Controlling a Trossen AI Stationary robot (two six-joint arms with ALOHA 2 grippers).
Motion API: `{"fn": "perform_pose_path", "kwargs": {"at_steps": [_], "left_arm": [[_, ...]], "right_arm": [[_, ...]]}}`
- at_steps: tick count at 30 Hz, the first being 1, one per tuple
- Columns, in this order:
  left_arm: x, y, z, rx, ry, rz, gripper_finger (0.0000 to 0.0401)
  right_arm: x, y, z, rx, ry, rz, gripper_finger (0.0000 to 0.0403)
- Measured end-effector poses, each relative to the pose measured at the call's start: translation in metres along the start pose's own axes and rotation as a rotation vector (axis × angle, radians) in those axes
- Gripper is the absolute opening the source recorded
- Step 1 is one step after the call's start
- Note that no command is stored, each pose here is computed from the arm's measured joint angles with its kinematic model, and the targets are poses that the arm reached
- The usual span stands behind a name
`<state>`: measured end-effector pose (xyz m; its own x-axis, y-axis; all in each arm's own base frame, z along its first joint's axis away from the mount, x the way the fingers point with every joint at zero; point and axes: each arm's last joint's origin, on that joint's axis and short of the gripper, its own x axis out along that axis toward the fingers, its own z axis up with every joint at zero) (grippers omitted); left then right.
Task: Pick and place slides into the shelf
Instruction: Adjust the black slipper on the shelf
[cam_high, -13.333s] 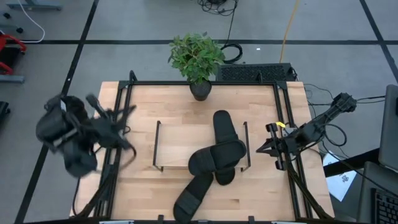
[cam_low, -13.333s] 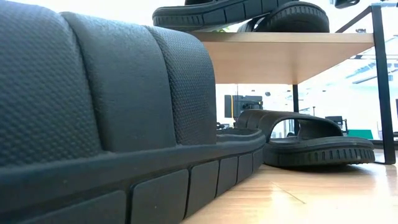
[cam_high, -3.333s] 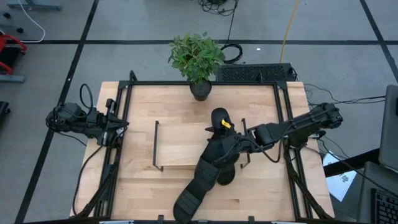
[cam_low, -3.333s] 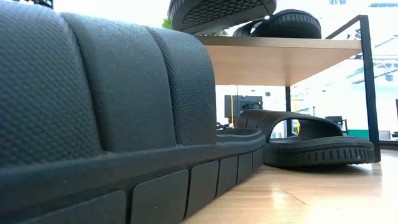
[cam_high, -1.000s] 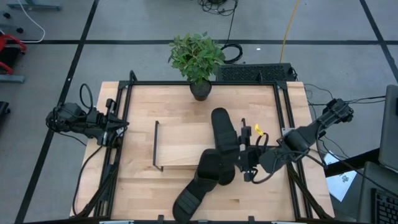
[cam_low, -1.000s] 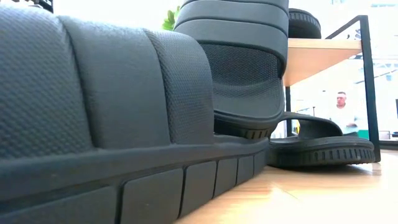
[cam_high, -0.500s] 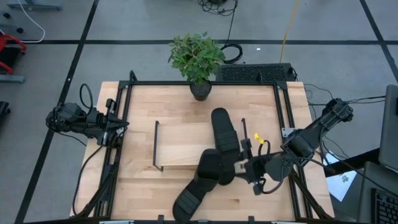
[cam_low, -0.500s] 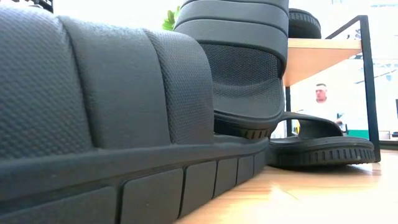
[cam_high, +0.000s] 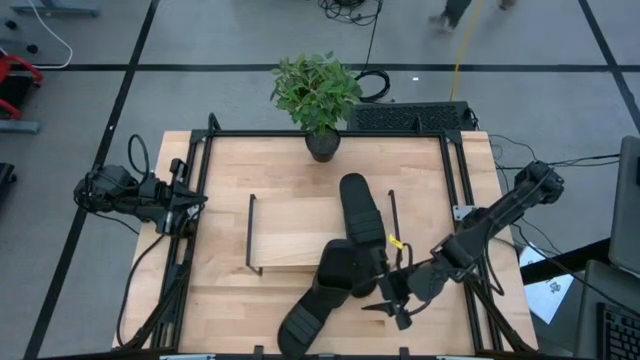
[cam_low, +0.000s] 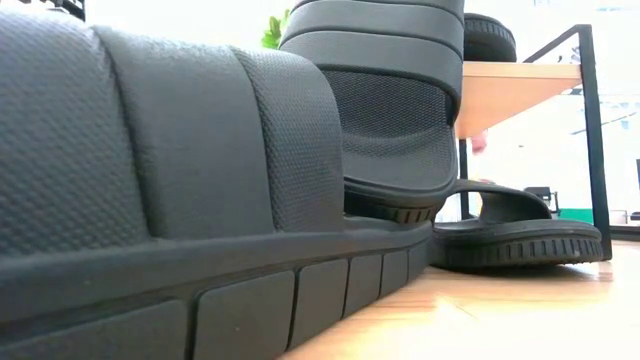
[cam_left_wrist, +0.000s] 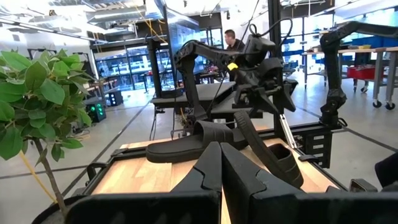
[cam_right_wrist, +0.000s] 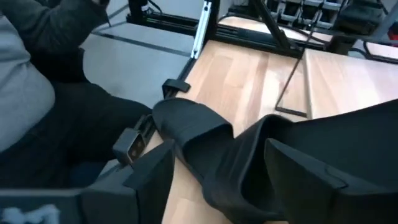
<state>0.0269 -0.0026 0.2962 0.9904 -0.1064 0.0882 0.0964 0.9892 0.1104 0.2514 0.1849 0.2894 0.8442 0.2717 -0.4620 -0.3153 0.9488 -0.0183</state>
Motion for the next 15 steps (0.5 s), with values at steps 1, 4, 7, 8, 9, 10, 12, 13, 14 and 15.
{"fn": "perform_pose_path", "kwargs": {"at_steps": [1, 4, 7, 8, 9, 10, 12, 13, 14, 15], "left_arm": [[0.0, 0.0, 0.0, 0.0, 0.0, 0.0, 0.0005], [0.0, 0.0, 0.0, 0.0, 0.001, 0.0, 0.0005], [0.0, 0.0, 0.0, 0.0, 0.001, 0.0, 0.0005], [0.0, 0.0, 0.0, 0.0, 0.001, 0.0, 0.0005], [0.0, 0.0, 0.0, 0.0, 0.001, 0.0, 0.0005], [0.0, 0.0, 0.0, 0.0, 0.001, 0.0, 0.0005], [0.0, 0.0, 0.0, 0.0, 0.001, 0.0, 0.0005], [0.0, 0.0, 0.0, 0.0, 0.001, 0.0, 0.0005], [0.0, 0.0, 0.0, 0.0, 0.001, 0.0, 0.0005], [0.0, 0.0, 0.0, 0.0, 0.001, 0.0, 0.0005]], "right_arm": [[0.001, 0.0, -0.002, 0.003, -0.005, 0.002, 0.0245], [0.007, 0.003, -0.009, 0.012, -0.003, 0.012, 0.0254], [0.017, 0.01, -0.016, -0.009, 0.011, 0.01, 0.0255], [0.023, 0.013, -0.018, -0.017, 0.011, 0.004, 0.0255], [0.027, 0.015, -0.02, -0.029, 0.008, -0.008, 0.0255], [0.031, 0.017, -0.023, -0.048, 0.014, -0.022, 0.0256], [0.036, 0.021, -0.026, -0.078, 0.033, -0.091, 0.0256], [0.036, 0.023, -0.027, -0.088, 0.032, -0.133, 0.0256], [0.034, 0.025, -0.027, -0.097, 0.027, -0.173, 0.0256], [0.033, 0.027, -0.027, -0.103, 0.015, -0.215, 0.0256]]}}
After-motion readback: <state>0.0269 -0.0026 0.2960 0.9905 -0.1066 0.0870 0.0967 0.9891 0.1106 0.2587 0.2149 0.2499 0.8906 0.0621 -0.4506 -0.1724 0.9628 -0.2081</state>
